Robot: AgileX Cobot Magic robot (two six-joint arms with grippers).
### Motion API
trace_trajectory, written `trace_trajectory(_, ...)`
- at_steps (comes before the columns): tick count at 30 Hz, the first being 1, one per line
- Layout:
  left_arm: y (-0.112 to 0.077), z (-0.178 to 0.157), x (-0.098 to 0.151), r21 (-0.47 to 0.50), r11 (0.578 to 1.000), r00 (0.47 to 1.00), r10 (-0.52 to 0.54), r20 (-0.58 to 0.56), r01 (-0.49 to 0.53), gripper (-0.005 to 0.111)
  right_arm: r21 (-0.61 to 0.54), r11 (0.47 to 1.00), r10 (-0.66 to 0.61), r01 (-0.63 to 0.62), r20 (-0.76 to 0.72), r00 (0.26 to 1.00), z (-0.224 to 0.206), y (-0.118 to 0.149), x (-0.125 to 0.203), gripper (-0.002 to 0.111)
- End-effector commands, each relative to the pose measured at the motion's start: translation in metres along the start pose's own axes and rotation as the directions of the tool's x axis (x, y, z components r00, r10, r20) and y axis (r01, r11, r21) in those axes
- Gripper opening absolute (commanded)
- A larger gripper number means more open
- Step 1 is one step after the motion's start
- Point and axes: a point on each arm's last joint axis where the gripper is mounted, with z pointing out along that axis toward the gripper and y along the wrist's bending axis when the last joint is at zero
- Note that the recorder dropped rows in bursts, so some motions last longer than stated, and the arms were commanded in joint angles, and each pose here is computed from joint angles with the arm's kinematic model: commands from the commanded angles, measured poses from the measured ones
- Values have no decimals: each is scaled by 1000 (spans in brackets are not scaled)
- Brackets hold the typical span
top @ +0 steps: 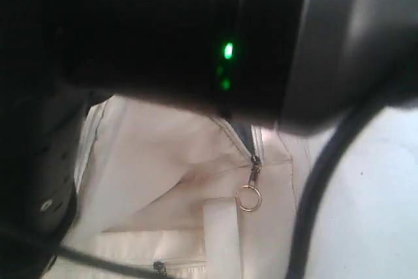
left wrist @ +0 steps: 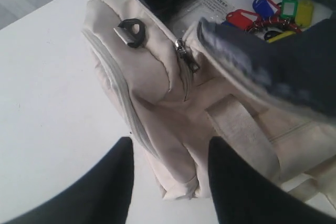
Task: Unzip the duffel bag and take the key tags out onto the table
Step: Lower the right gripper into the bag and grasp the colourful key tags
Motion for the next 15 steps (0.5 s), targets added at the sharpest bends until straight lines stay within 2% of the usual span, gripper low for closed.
trace_trajectory(1,0,-3,-2,-8,999,998,-53,35,54,49,-53,999,-8,6,-33,999,8,30,0,0)
trace_trajectory(3,1,-3,-3,-12,997,996,-74,42,75,49,-75,997,-25,20,-67,997,17,43,2,0)
trace_trajectory(7,1,-3,-3,-14,997,996,-76,41,76,49,-99,993,44,-60,-153,987,38,62,11,0)
trace_trajectory(13,1,-3,-2,-12,995,994,-98,39,98,49,-129,989,32,-72,-288,957,69,88,31,0)
trace_trajectory(15,1,-3,-2,-10,995,995,-98,33,98,49,-128,989,37,-78,-290,956,78,94,35,0)
